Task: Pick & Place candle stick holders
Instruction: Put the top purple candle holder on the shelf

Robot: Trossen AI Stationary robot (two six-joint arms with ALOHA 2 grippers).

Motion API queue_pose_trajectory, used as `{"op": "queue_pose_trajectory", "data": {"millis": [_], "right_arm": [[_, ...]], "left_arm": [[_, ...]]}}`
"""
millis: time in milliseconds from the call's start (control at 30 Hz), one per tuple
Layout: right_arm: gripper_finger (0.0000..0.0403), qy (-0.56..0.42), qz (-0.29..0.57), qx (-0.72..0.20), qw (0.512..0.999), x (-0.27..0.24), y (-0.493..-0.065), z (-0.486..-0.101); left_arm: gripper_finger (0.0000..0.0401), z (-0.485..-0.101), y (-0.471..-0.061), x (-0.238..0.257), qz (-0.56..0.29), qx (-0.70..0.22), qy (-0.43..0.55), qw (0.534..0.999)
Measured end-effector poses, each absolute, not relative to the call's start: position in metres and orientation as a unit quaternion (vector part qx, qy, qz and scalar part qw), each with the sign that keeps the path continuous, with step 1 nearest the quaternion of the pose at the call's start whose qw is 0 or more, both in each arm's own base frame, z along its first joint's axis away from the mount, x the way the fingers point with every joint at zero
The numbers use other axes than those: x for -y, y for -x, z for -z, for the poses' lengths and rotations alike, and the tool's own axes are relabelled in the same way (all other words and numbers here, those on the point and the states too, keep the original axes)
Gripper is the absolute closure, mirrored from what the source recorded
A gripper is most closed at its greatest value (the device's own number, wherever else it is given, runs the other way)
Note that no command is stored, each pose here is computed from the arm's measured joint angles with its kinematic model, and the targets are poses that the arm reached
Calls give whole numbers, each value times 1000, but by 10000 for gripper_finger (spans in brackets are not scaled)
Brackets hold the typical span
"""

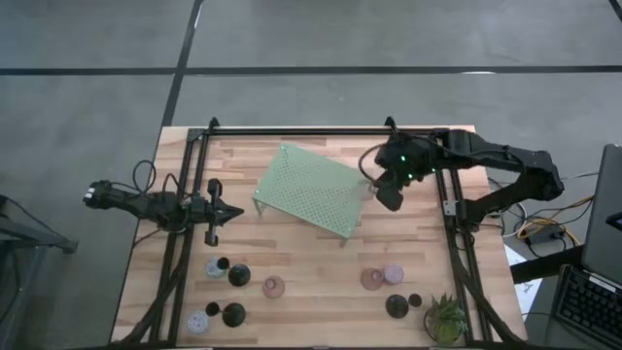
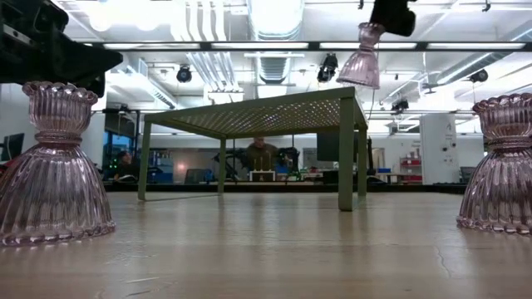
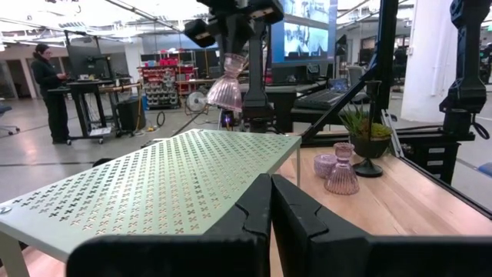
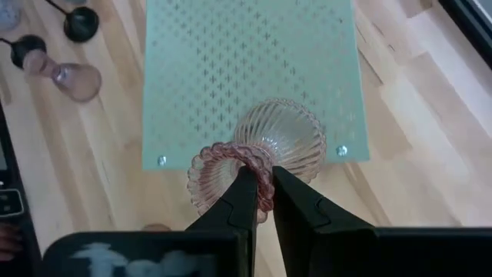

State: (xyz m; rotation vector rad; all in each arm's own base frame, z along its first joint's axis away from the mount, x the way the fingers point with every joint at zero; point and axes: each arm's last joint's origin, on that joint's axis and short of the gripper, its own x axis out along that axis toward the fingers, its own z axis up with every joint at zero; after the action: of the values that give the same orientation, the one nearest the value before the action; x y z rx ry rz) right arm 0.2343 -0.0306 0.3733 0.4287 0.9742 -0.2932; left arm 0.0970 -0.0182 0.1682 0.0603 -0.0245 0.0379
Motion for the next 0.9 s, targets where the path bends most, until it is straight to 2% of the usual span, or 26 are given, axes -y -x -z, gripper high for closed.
{"op": "queue_pose_trajectory", "data": {"millis": [567, 900], "right_arm": [[378, -225, 140, -485, 833, 68, -262, -360], [378, -224, 139, -480, 837, 69, -259, -362]], "left_arm": [[389, -168, -97, 18, -19, 12, -30, 999], [389, -168, -97, 18, -19, 12, -30, 999]]}}
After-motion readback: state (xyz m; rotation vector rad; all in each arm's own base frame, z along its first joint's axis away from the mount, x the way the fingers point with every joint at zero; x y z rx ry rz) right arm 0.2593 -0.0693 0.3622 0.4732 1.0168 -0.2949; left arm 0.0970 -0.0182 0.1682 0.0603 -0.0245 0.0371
